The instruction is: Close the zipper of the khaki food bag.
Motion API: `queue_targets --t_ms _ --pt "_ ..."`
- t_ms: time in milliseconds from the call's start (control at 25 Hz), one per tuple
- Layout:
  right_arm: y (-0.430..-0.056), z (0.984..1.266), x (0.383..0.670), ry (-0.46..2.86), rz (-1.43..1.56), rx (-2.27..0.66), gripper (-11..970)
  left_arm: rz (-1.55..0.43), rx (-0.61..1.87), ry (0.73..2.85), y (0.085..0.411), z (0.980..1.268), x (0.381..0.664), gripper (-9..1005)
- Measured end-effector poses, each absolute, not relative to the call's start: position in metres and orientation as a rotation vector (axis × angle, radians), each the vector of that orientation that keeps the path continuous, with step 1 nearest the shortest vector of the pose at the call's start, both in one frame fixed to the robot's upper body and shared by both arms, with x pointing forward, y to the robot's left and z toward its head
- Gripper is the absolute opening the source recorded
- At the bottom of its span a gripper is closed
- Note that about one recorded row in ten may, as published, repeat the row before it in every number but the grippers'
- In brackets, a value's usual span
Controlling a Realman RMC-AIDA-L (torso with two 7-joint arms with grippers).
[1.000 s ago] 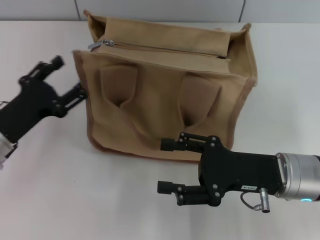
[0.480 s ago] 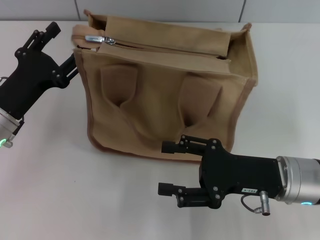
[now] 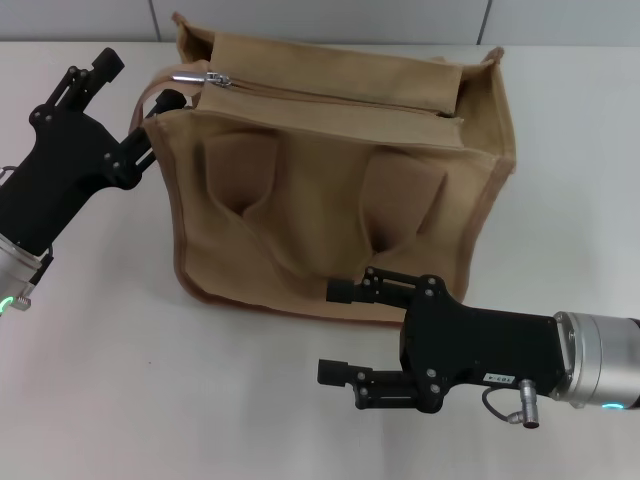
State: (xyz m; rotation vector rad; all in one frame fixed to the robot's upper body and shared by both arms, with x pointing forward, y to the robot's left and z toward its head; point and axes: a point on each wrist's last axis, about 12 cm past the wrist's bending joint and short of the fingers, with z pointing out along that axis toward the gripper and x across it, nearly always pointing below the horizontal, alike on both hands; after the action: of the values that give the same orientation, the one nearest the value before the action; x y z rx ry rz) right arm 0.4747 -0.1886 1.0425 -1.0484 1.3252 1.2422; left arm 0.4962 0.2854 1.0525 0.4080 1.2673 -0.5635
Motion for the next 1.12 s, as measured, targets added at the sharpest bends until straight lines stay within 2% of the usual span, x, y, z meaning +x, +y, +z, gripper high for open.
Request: queue_targets --t_ms 400,560,880,1120 --pt "-0.189 1.044 0.475 1.316 1.243 -1.033 775 -0.541 0.448 1.226 0.281 1.051 0.488 726" --pt "-0.189 1.044 0.475 1.317 1.244 -1.032 775 -0.546 0.448 1.219 0.279 1.053 0.490 505" --pt "-0.187 1.043 0.471 1.305 1.249 -1.027 775 -0.551 0.427 1.217 0.276 1.053 0.492 237" --pt "-0.185 1.042 0.468 1.285 1.246 -1.027 775 -0.553 0.410 1.192 0.272 1.058 0.499 138"
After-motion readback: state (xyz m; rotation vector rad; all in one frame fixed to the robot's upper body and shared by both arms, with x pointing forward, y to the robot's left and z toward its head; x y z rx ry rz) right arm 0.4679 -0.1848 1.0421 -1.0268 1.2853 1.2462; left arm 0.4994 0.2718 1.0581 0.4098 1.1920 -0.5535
